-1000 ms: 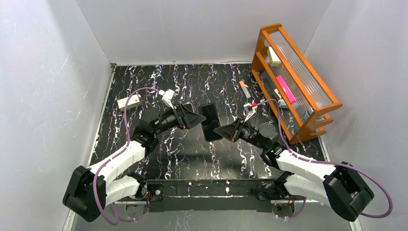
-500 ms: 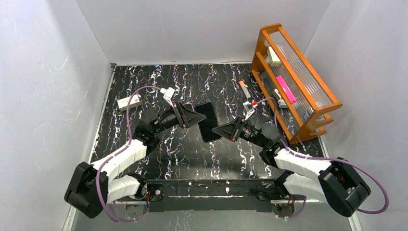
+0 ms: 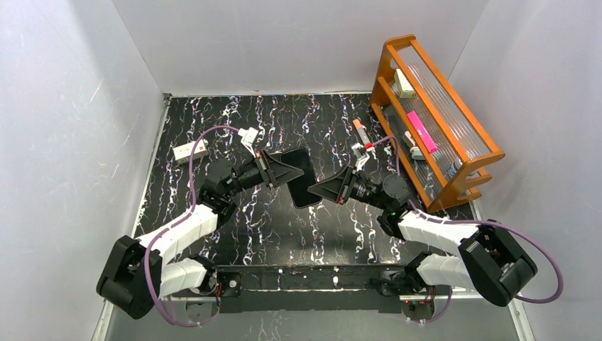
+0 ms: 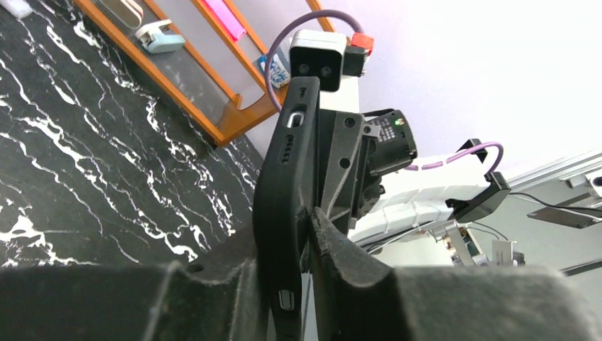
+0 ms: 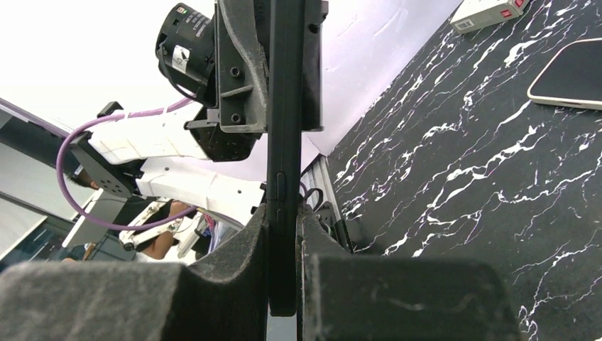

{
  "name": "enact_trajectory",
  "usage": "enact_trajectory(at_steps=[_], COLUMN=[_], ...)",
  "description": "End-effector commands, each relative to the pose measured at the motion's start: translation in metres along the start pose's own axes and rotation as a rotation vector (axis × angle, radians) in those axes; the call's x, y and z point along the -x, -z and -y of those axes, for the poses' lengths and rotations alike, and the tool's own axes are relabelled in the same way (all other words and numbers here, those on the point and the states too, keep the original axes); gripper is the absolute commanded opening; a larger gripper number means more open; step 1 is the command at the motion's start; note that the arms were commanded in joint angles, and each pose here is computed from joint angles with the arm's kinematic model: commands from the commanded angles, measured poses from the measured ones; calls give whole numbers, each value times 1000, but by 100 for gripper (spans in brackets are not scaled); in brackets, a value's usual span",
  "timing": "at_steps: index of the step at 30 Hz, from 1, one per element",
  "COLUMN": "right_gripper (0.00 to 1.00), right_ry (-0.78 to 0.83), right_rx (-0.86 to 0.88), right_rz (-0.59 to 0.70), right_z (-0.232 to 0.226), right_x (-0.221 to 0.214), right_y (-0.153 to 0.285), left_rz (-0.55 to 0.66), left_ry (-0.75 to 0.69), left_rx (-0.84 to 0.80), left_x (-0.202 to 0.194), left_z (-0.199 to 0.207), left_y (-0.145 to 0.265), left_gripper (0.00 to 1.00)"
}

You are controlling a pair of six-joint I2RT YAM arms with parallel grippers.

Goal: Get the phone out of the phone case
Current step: Pick up the phone at the center of the board, then remove the phone case from the phone.

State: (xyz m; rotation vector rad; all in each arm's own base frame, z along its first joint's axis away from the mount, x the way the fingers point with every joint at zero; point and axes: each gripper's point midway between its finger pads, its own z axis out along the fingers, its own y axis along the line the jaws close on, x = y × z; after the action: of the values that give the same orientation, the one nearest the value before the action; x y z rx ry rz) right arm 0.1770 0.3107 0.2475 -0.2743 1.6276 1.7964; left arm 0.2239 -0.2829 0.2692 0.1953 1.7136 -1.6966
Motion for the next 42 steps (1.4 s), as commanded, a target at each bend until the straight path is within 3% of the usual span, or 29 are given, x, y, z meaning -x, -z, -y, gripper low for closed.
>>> enact_trajectory(at_steps=[1,4,7,11,14,18,26,36,42], right_gripper=[1,16,41,66,76,84,81,53,45], right_ry=[83,98,114,125,142,153,140,162,181], right_rx=[117,111,76,31,8,12,33,101,133], right_rz=[39,44,47,72,74,93,126,148,149], right_z=[-30,-28,-21,-13,-9,-10,-9,-19,-27], right_x=[25,27,26,26,24,20,14,16,16], right_y=[-15,-17,-17,-12,-9,-6,-10,-18,-18], left_rz=[6,62,138,247,314,377,487,570,598], left_ry=[-29,-11,19,59,105,153,232,287,324], left_rx=[-82,-57,-16,38,61,49,59,58,57], left_x=[6,15,26,40,49,59,66,66,69], left_z=[25,22,14,4,-2,-1,-1,5,5], left_y=[-3,-4,-3,0,3,4,8,7,8], left_gripper=[14,0,0,0,0,0,0,0,0])
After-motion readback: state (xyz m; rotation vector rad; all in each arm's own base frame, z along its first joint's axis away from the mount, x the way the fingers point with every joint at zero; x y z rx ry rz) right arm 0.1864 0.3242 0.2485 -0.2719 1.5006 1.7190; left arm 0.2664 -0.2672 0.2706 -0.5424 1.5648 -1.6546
